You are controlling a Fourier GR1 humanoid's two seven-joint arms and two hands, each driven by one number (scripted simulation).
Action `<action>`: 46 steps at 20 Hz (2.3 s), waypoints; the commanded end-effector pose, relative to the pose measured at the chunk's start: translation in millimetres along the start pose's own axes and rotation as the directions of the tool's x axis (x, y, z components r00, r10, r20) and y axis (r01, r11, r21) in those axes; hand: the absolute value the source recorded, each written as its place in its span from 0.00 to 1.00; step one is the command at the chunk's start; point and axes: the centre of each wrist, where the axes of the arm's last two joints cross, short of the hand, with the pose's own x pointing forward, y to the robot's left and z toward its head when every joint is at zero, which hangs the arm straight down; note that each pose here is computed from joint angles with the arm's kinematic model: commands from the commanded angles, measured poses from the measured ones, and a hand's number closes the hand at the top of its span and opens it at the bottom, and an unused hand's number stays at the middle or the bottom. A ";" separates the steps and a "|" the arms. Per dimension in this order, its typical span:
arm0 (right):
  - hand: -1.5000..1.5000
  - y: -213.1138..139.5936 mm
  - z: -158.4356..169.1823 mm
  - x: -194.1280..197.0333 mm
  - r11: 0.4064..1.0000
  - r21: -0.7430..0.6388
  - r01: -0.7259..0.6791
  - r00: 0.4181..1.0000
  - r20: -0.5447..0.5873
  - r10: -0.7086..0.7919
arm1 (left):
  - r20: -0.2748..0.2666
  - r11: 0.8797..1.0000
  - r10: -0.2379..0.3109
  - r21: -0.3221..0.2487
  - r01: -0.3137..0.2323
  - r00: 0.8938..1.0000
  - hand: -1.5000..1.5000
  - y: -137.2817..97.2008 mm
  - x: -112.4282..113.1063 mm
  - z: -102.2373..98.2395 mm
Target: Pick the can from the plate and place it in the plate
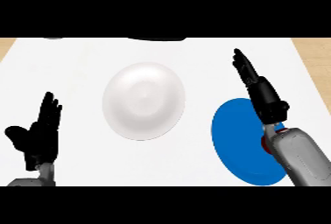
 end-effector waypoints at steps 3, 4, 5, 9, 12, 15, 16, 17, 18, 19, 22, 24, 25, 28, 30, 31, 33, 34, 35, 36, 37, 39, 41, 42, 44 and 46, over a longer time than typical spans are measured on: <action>1.00 -0.6 -21.4 4.1 0.995 -0.094 -0.010 0.999 -0.037 0.007 | 0.156 0.982 -0.010 -0.185 0.039 0.988 0.50 -1.1 44.9 -12.8; 1.00 3.5 -29.5 8.9 0.993 -0.116 0.009 1.000 -0.024 -0.012 | 0.230 0.971 -0.048 -0.218 0.100 0.972 0.50 -4.5 63.3 -27.9; 1.00 10.8 -34.9 11.9 0.991 -0.133 0.005 0.999 -0.033 -0.010 | 0.303 0.959 -0.055 -0.250 0.135 0.951 0.50 -6.7 82.2 -32.0; 1.00 -67.0 15.9 -56.2 0.759 -0.016 -0.650 0.694 -0.418 0.586 | 0.312 0.941 -0.024 -0.315 0.128 0.950 0.50 -15.9 83.4 -24.6; 0.00 21.4 20.2 -72.7 0.822 -0.373 -0.430 0.859 -0.450 0.245 | 0.315 0.929 -0.019 -0.345 0.133 0.949 0.50 -10.3 87.0 -32.1; 0.00 46.1 27.0 -67.7 0.758 -0.557 -0.339 0.925 -0.343 0.162 | 0.327 0.927 -0.010 -0.350 0.131 0.945 0.50 -7.3 93.4 -33.4; 0.00 46.2 29.2 -66.3 0.738 -0.600 -0.310 0.942 -0.299 0.153 | 0.311 0.926 -0.009 -0.357 0.126 0.950 0.50 -12.4 93.5 -33.3; 0.00 33.0 36.0 -69.2 0.737 -0.600 -0.311 0.945 -0.276 0.174 | 0.325 0.921 -0.015 -0.364 0.139 0.946 0.50 -22.6 93.1 -32.0; 0.00 42.7 40.5 -65.1 0.738 -0.612 -0.284 0.955 -0.246 0.164 | 0.305 0.919 -0.009 -0.373 0.128 0.952 0.50 1.1 96.3 -38.9; 0.00 43.8 36.8 -56.3 0.718 -0.635 -0.286 0.958 -0.216 0.190 | 0.304 0.920 -0.012 -0.370 0.130 0.952 0.50 -1.1 103.2 -47.1; 0.00 8.2 48.5 -38.7 0.688 -0.631 -0.358 0.933 -0.230 0.275 | 0.312 0.920 -0.014 -0.368 0.135 0.950 0.50 -5.7 98.5 -40.6; 0.00 -3.7 52.0 -15.9 0.683 -0.595 -0.424 0.906 -0.284 0.315 | 0.313 0.925 -0.017 -0.355 0.133 0.950 0.50 0.3 101.6 -45.2; 0.00 -20.1 45.1 -13.4 0.676 -0.558 -0.481 0.875 -0.344 0.339 | 0.305 0.920 -0.027 -0.366 0.143 0.952 0.50 -1.1 100.4 -35.2; 0.00 -29.5 46.8 -12.6 0.680 -0.422 -0.599 0.774 -0.521 0.359 | 0.302 0.926 -0.035 -0.348 0.144 0.953 0.50 1.9 100.3 -39.5; 0.00 -47.0 41.1 -5.0 0.667 -0.310 -0.678 0.677 -0.616 0.402 | 0.310 0.931 -0.037 -0.334 0.145 0.950 0.50 -0.7 101.8 -43.0; 0.00 -55.5 47.8 -4.5 0.672 -0.243 -0.700 0.621 -0.672 0.403 | 0.311 0.927 -0.035 -0.346 0.147 0.950 0.50 3.3 87.9 -36.2; 0.00 -59.2 41.8 5.7 0.670 -0.121 -0.732 0.516 -0.741 0.430 | 0.312 0.927 -0.049 -0.339 0.159 0.949 0.50 5.3 91.3 -41.6; 0.00 -46.6 36.7 15.2 0.701 -0.075 -0.709 0.496 -0.760 0.420 | 0.289 0.922 -0.027 -0.363 0.136 0.957 0.50 -5.6 89.1 -37.4; 0.00 -49.8 37.7 16.0 0.695 -0.005 -0.719 0.426 -0.793 0.435 | 0.301 0.921 -0.034 -0.361 0.147 0.953 0.50 1.5 91.0 -40.7; 0.00 -58.5 33.4 26.1 0.691 0.050 -0.722 0.373 -0.812 0.449 | 0.304 0.924 -0.032 -0.354 0.144 0.952 0.50 0.6 99.7 -42.2; 0.00 -48.2 34.9 27.6 0.700 0.116 -0.704 0.330 -0.820 0.468 | 0.303 0.928 -0.043 -0.341 0.150 0.952 0.50 1.9 92.8 -45.0; 0.00 -47.9 22.9 49.3 0.729 0.187 -0.659 0.275 -0.841 0.465 | 0.310 0.915 -0.007 -0.382 0.131 0.951 0.50 -9.7 95.0 -34.0; 0.00 -40.4 21.1 56.8 0.743 0.242 -0.624 0.218 -0.859 0.463 | 0.310 0.919 -0.007 -0.372 0.128 0.951 0.50 -3.9 101.4 -40.6; 0.00 -47.4 12.5 64.4 0.761 0.235 -0.605 0.224 -0.867 0.446 | 0.309 0.920 -0.015 -0.367 0.135 0.951 0.50 -10.6 109.4 -42.9; 0.00 -37.3 23.6 64.6 0.759 0.265 -0.595 0.192 -0.870 0.455 | 0.336 0.924 -0.012 -0.356 0.139 0.942 0.50 -5.4 101.2 -45.0; 0.00 -52.3 22.2 67.8 0.756 0.273 -0.596 0.170 -0.876 0.450 | 0.300 0.919 -0.005 -0.375 0.123 0.954 0.50 -9.6 85.2 -42.6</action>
